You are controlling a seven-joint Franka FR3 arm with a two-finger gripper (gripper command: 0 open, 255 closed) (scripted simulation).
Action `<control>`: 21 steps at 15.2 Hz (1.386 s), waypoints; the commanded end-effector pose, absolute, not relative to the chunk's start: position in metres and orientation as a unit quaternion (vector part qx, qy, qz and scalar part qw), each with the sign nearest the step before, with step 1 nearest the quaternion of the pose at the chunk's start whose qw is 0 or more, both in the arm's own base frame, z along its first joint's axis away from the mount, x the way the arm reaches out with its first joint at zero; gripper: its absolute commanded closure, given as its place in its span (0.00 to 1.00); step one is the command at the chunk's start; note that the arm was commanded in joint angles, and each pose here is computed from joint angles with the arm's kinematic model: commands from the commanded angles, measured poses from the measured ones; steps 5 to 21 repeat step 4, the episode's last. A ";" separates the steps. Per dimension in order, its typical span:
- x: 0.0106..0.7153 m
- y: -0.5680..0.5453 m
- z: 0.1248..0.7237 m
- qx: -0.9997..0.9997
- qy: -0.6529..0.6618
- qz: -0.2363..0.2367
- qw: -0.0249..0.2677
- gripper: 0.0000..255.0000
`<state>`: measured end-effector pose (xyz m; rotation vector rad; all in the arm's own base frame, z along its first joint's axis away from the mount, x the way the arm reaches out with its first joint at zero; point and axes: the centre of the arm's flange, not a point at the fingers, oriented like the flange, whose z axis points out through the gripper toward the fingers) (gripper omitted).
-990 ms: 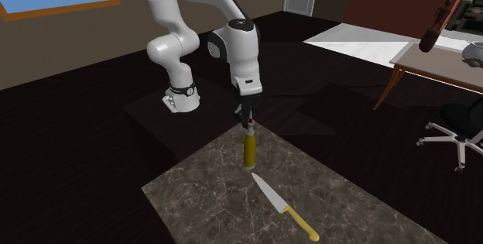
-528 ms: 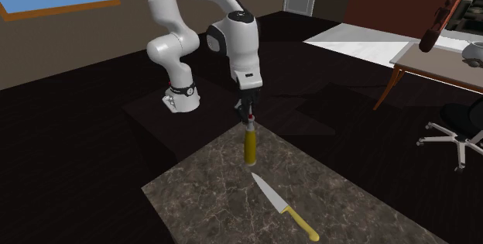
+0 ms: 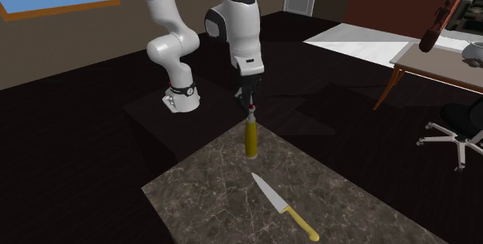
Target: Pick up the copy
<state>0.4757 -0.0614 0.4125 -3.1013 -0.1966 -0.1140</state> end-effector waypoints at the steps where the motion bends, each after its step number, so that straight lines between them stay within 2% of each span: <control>1: 0.475 -0.063 0.423 -0.997 -0.063 -0.037 0.016 1.00; 21: 0.475 -0.063 0.429 -0.997 -0.063 -0.037 0.016 1.00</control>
